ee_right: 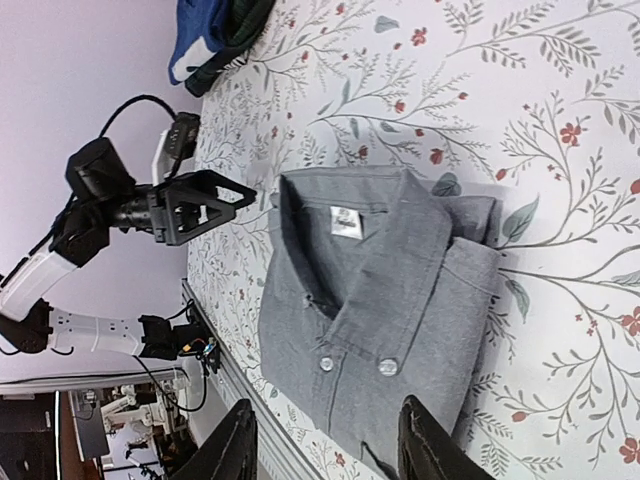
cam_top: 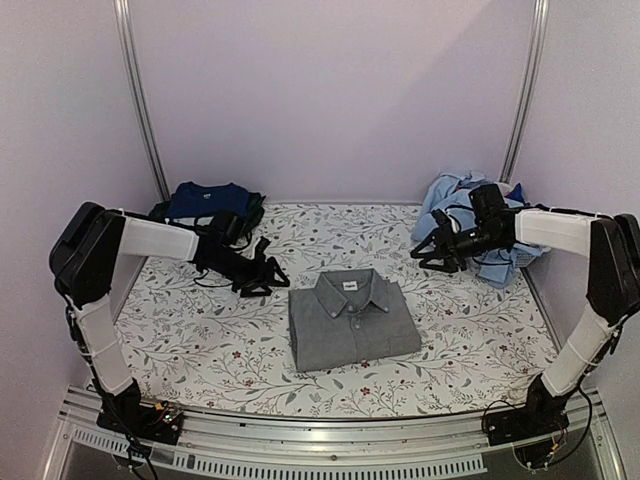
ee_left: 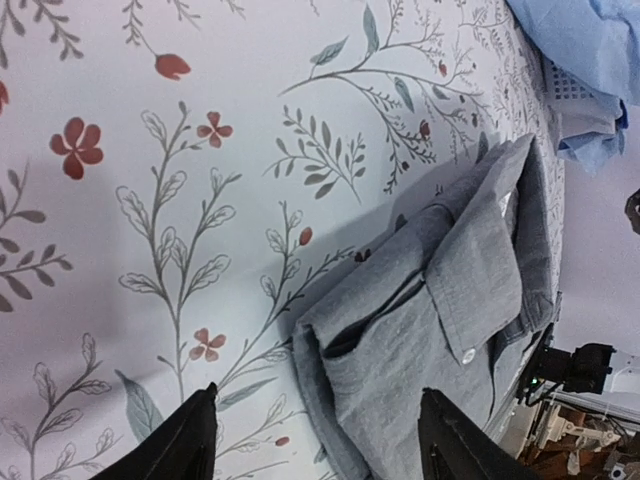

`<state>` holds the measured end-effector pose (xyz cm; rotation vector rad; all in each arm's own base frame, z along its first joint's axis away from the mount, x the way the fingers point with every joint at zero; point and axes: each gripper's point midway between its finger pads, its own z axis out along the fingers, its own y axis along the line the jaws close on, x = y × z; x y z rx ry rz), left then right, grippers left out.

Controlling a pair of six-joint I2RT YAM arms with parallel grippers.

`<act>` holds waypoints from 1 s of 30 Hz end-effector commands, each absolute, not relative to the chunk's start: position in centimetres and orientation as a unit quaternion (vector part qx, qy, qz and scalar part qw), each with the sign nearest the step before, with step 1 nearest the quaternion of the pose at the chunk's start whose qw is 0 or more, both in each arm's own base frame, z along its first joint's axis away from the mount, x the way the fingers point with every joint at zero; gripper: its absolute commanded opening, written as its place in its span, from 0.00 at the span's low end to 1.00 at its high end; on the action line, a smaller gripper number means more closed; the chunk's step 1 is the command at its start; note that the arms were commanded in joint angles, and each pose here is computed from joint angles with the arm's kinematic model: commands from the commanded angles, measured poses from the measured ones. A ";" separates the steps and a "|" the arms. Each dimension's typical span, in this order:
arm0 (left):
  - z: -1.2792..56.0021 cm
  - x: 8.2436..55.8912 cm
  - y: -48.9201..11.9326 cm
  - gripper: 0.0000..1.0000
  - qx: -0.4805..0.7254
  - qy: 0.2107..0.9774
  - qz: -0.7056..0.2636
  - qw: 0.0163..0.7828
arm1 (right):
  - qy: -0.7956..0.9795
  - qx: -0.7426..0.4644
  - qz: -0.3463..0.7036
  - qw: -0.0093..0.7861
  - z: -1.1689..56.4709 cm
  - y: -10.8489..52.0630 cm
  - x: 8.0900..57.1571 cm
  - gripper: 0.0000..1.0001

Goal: Fold and stack the mixed laundry pile
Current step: Smooth out the rectangle-folded shirt at the center of the board.

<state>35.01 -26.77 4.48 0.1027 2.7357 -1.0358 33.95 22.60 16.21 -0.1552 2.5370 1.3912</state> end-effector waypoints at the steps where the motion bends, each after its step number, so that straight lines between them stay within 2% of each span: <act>1: 4.5 34.9 -28.7 0.69 0.033 0.927 -0.360 0.096 | 0.892 -0.032 0.444 0.082 10.3 22.6 35.1 0.48; 6: 2.4 34.0 -29.2 0.65 0.013 0.937 -0.343 0.067 | 0.890 -0.036 0.451 0.055 7.3 23.7 35.9 0.48; 11: 1.1 34.3 -29.9 0.50 0.014 0.938 -0.341 0.052 | 0.889 -0.056 0.454 0.023 4.9 25.6 34.9 0.44; 13: 0.9 34.7 -30.4 0.44 0.021 0.935 -0.350 0.054 | 0.887 -0.068 0.457 0.006 4.1 26.9 34.0 0.35; 17: 1.0 35.7 -30.5 0.20 0.031 0.929 -0.363 0.060 | 0.885 -0.084 0.458 -0.015 4.3 28.3 31.5 0.13; 19: 1.2 36.2 -30.0 0.10 0.040 0.929 -0.362 0.069 | 0.884 -0.088 0.459 -0.021 5.0 28.4 29.9 0.09; 21: 1.2 36.7 -29.5 0.04 0.049 0.930 -0.356 0.078 | 0.881 -0.092 0.464 -0.018 6.5 28.5 28.4 0.09; 24: 1.3 37.1 -28.8 0.04 0.062 0.931 -0.350 0.089 | 0.867 -0.111 0.484 -0.025 8.6 29.1 26.5 0.08; 26: 1.6 37.2 -28.4 0.17 0.064 0.927 -0.359 0.088 | 0.873 -0.115 0.473 -0.028 8.7 28.8 26.1 0.17; 28: 2.5 37.1 -28.2 0.39 0.063 0.923 -0.366 0.096 | 0.885 -0.108 0.452 -0.017 7.8 27.7 26.8 0.34; 30: 3.3 37.0 -28.1 0.46 0.065 0.920 -0.371 0.104 | 0.888 -0.091 0.450 -0.008 7.2 26.6 27.8 0.35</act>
